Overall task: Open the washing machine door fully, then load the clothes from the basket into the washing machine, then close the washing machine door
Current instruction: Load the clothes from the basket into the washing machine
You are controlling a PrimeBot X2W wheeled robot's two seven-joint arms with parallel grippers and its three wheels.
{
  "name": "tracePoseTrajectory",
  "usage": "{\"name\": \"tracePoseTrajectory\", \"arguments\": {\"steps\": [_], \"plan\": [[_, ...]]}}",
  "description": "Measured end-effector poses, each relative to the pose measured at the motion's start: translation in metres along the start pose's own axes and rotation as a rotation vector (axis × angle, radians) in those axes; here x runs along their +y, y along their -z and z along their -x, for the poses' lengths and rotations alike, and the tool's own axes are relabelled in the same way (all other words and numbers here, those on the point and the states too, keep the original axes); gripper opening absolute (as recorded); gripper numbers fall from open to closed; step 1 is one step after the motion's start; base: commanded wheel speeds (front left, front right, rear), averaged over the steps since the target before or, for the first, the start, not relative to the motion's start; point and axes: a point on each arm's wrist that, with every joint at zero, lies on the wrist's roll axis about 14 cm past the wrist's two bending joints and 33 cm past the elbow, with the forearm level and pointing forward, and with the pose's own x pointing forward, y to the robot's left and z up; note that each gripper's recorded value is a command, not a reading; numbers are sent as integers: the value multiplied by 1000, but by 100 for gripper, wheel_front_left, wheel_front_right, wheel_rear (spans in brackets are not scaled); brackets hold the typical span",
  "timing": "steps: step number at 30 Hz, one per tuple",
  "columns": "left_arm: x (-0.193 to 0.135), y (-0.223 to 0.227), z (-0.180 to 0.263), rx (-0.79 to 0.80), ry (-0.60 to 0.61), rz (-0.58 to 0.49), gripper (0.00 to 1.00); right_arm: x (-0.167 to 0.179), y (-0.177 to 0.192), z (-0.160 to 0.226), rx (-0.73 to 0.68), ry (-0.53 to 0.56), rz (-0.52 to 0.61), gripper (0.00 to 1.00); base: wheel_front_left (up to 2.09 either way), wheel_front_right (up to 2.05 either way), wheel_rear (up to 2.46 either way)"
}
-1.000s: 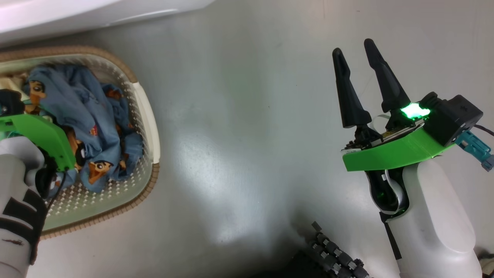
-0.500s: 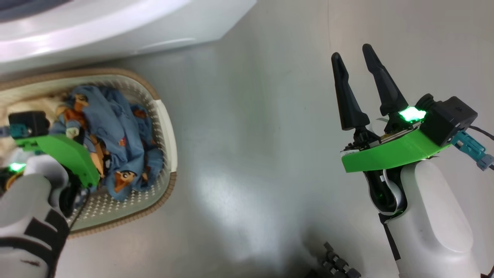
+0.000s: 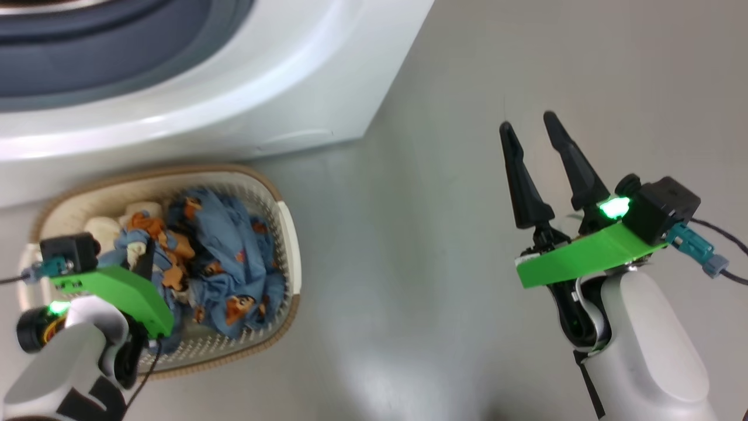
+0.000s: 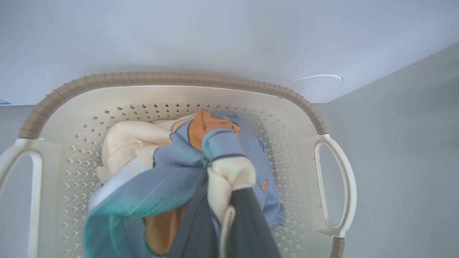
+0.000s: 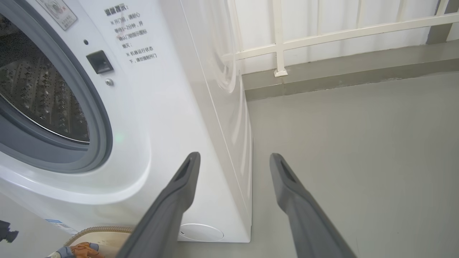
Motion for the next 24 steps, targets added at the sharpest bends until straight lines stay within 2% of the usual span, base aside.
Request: {"name": "tracePoseTrajectory", "arguments": {"steps": [14,24], "plan": [[-30,-81,84,-309,22,-18,0,14,-52,42,-94,-27,-6,100,0,0,0],[-57,-116,153,-528,35,-54,0,23,-77,66,-148,-61,-6,100,0,0,0]]}}
